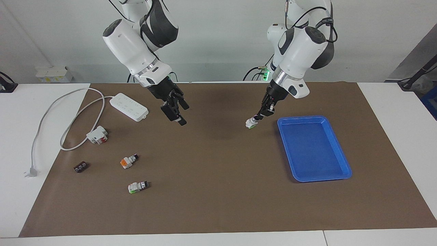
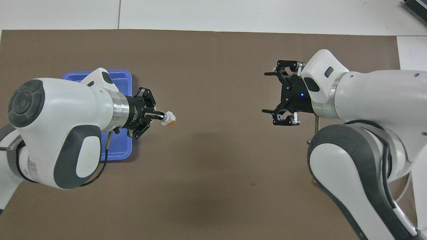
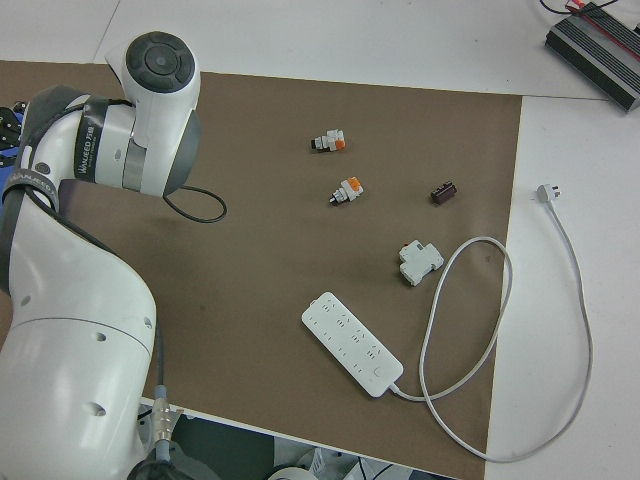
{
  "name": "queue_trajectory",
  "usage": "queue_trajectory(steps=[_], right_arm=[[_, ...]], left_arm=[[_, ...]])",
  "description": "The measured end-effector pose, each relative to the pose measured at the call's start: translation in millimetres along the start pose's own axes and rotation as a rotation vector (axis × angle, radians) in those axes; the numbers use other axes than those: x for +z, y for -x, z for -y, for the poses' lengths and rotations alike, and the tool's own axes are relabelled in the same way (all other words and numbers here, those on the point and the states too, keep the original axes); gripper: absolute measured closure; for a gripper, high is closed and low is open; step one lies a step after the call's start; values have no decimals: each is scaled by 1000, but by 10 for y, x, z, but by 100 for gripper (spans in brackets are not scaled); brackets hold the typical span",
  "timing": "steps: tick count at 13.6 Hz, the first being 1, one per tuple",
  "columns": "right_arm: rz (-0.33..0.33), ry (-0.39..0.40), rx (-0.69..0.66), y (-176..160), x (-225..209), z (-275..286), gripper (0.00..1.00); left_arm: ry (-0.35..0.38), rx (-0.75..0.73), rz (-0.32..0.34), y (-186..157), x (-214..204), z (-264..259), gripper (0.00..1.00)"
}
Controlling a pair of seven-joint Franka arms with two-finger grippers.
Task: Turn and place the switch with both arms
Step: 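Lower the switch into the blue tray with the left gripper while the right gripper withdraws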
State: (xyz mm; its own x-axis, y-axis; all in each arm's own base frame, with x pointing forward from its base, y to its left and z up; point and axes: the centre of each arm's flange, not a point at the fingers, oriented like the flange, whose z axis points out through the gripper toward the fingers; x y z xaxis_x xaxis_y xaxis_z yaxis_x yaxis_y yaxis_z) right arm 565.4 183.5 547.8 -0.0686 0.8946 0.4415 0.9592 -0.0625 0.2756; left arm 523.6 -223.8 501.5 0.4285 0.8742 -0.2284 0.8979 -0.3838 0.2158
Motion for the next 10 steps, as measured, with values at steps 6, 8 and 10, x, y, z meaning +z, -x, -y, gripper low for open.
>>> queue_trajectory(steps=[6, 8, 10], right_arm=[[220, 46, 288, -76, -375, -135, 0], [250, 75, 400, -76, -450, -166, 0], [252, 92, 467, -67, -524, -199, 0]], left_arm=[[-112, 500, -64, -710, -132, 200, 90], [-139, 645, -74, -1016, -153, 303, 90], [-187, 768, -92, -1192, -124, 413, 90]])
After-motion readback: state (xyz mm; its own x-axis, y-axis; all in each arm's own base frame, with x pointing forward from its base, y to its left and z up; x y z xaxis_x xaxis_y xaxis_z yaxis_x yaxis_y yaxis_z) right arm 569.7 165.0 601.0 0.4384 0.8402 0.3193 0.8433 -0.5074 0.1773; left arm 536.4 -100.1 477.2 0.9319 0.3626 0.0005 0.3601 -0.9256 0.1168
